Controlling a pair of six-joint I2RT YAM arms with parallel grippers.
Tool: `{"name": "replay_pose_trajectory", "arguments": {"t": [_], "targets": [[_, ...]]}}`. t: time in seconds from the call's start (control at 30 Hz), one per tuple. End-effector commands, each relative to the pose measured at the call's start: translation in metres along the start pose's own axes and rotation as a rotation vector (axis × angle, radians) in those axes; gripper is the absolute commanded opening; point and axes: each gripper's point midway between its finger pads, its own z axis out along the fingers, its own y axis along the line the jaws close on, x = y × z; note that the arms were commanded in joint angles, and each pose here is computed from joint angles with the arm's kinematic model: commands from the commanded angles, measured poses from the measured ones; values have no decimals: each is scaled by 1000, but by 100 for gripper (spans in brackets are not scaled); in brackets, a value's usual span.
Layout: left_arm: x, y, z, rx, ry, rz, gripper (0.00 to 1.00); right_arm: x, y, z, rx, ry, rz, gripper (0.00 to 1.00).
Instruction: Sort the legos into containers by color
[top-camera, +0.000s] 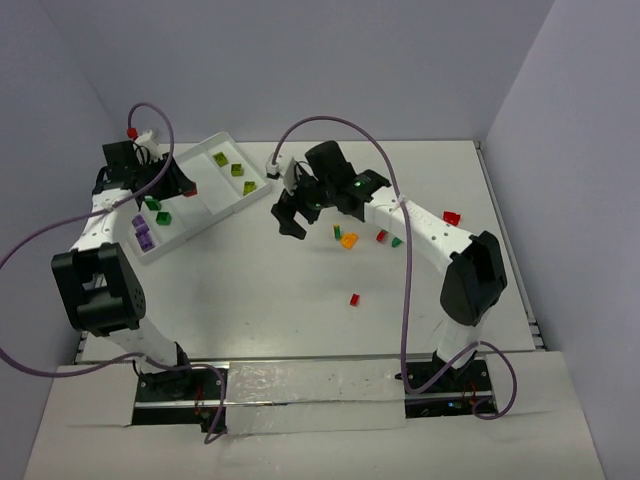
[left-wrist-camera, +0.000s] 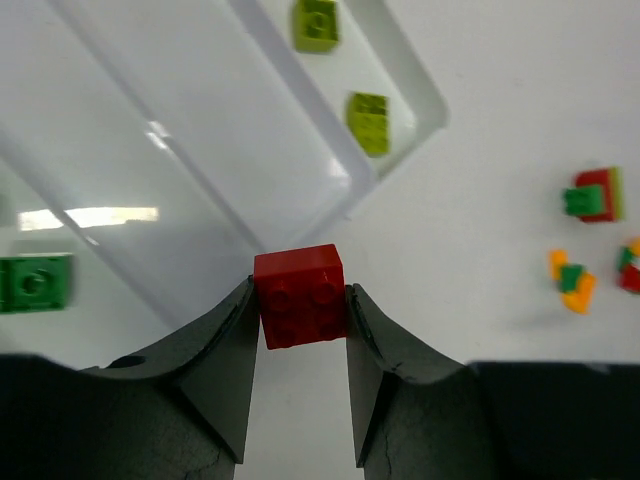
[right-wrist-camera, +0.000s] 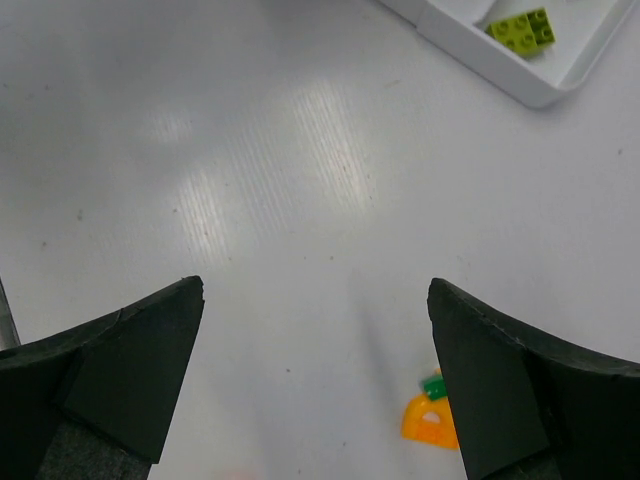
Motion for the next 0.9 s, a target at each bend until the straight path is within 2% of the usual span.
{"name": "replay_pose_trajectory", "arguments": {"t": [0.0,0.23,0.47,0.53,0.57,0.63,0.67,0.77,0.87], "targets": [[-27,50,23,-204,-58,118,0,-5,-18,-32,69,-53,25,100],[-22,74,49,-270,-25,123,1,28,-63,-58,149,-29,163,100],[-10,87,68,-309,13,139,13,61,-92,-71,246,35,229,100],[-10,89,70,-314,16,138,20,67,-96,-73,266,47,244,100],[-10,89,72,-310,17,136,28,71,-98,-75,276,57,250,100],[-10,88,73,-308,20,137,38,78,-100,-76,288,76,259,100],[-11,87,74,-311,21,137,47,83,-102,-78,298,91,261,100],[-16,84,72,-313,16,140,57,98,-106,-83,331,131,264,100],[-21,81,70,-310,8,142,60,111,-112,-91,363,166,278,100]]}}
